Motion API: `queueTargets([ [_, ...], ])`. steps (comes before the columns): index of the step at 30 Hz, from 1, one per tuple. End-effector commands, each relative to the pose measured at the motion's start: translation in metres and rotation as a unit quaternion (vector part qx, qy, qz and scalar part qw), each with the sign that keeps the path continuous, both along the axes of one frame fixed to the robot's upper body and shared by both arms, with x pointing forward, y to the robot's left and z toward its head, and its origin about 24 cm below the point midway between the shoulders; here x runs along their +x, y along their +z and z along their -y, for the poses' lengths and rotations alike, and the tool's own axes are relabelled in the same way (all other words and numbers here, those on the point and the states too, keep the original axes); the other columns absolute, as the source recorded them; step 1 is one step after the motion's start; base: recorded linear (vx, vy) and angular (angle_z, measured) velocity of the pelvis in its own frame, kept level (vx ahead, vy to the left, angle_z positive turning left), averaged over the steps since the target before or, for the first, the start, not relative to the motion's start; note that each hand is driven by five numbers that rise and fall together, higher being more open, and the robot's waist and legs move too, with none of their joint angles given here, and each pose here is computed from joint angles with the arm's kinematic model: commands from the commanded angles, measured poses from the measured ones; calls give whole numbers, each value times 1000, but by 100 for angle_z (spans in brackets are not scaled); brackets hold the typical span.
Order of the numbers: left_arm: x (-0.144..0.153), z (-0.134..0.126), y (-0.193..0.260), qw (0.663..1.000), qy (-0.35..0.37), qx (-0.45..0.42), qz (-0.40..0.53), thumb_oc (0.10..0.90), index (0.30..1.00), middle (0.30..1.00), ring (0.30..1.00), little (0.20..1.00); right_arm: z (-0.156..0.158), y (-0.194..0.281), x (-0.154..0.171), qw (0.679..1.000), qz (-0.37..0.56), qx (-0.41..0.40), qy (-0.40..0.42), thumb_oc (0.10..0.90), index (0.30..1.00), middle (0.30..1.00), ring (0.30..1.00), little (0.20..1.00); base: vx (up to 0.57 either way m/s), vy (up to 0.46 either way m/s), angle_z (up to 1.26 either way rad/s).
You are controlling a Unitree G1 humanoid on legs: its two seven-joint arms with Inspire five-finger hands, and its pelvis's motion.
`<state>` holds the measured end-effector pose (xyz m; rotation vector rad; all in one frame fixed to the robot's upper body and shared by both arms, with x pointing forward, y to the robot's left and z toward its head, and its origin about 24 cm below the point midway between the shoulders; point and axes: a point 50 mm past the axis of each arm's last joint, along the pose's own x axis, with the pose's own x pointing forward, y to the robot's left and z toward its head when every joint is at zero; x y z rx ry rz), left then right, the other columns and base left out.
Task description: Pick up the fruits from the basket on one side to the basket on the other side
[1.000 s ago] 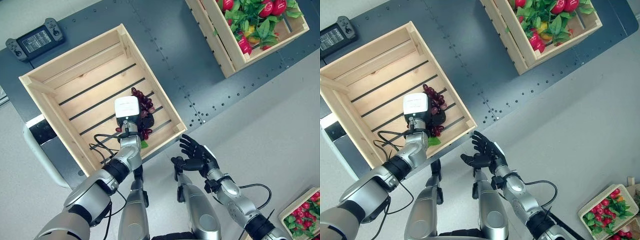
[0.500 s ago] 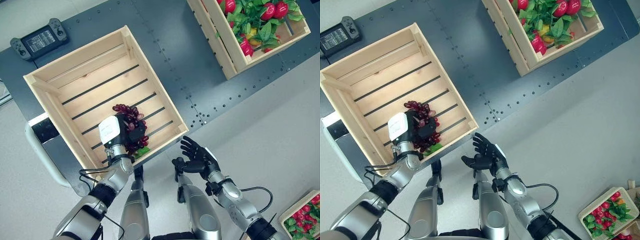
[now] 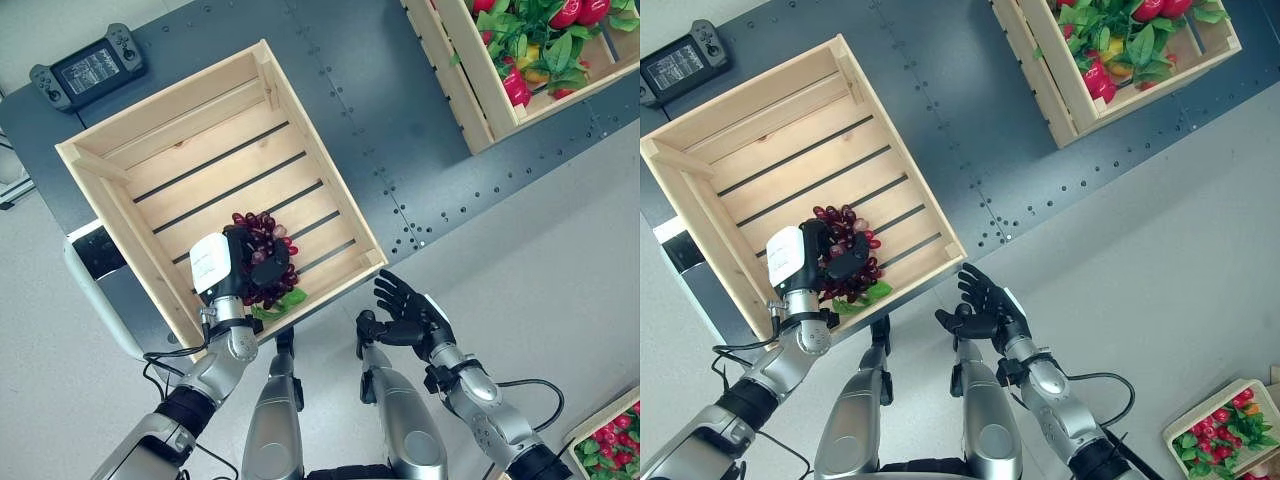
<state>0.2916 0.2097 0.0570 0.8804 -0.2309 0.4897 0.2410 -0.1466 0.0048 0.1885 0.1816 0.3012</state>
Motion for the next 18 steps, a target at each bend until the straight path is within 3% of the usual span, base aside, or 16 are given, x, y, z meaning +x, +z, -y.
queueTargets([
  [1, -2, 12, 58, 977, -38, -20, 211, 400, 300, 300, 300, 300, 6, 32, -7, 996, 79, 26, 21, 800, 900, 900, 900, 900, 0, 0, 0],
  [10, -32, 19, 96, 912, -106, -118, 378, 400, 300, 300, 300, 300, 8, 35, -14, 994, 103, 38, 2, 800, 900, 900, 900, 900, 9, 6, 2],
  [18, -56, 17, 108, 880, -165, -194, 402, 400, 300, 300, 300, 300, 23, 47, -20, 989, 129, 46, -47, 800, 900, 900, 900, 900, 70, 21, 12],
])
